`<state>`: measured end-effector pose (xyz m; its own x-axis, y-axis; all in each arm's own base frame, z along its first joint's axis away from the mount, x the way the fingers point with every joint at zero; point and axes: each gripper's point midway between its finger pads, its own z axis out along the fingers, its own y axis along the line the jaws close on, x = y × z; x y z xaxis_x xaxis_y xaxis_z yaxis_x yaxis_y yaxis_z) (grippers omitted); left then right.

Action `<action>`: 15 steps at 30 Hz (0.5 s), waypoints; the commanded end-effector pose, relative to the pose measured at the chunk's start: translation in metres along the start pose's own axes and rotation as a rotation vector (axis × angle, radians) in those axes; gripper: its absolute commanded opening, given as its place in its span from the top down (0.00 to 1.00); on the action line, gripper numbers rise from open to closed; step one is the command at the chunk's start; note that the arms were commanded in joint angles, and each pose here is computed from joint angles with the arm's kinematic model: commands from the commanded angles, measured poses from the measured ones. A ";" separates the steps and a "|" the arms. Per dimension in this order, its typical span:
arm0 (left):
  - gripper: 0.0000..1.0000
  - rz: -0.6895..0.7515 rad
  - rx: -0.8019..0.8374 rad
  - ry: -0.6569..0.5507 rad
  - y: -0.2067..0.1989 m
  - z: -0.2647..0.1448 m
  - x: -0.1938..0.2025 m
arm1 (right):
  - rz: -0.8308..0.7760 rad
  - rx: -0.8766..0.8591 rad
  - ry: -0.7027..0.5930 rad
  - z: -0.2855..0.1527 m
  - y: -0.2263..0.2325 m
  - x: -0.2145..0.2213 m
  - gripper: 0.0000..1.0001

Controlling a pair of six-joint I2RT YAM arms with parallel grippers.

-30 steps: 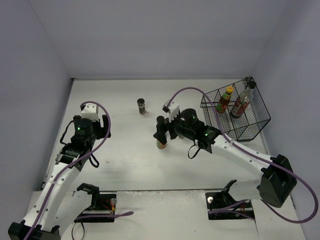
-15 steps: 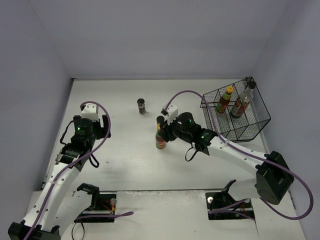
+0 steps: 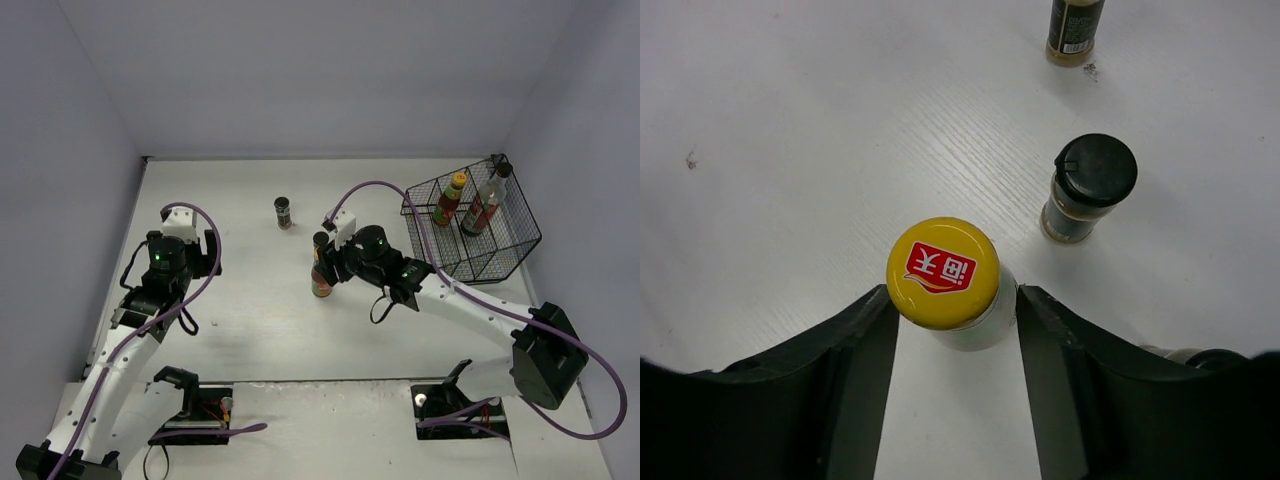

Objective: Organize the condiment bottles

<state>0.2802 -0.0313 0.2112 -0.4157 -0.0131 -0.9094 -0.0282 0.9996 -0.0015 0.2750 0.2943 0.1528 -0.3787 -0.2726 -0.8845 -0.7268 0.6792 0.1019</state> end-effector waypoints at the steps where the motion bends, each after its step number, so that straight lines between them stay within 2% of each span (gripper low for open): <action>1: 0.23 -0.007 -0.003 -0.072 0.000 -0.002 -0.021 | -0.019 -0.010 -0.141 -0.002 0.004 -0.038 0.48; 2: 0.23 -0.007 -0.001 -0.075 -0.001 -0.002 -0.022 | -0.020 -0.013 -0.141 -0.001 0.005 -0.038 0.41; 6: 0.23 -0.008 -0.004 -0.075 0.000 -0.002 -0.022 | -0.020 -0.023 -0.141 0.002 0.006 -0.038 0.31; 15: 0.23 -0.006 -0.006 -0.073 0.000 -0.002 -0.021 | -0.023 -0.024 -0.123 0.014 0.005 -0.032 0.35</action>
<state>0.2801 -0.0300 0.2116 -0.4139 -0.0133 -0.9102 -0.0347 0.9994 0.0012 0.2814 0.3007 0.1504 -0.3641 -0.2594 -0.8945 -0.7291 0.6770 0.1005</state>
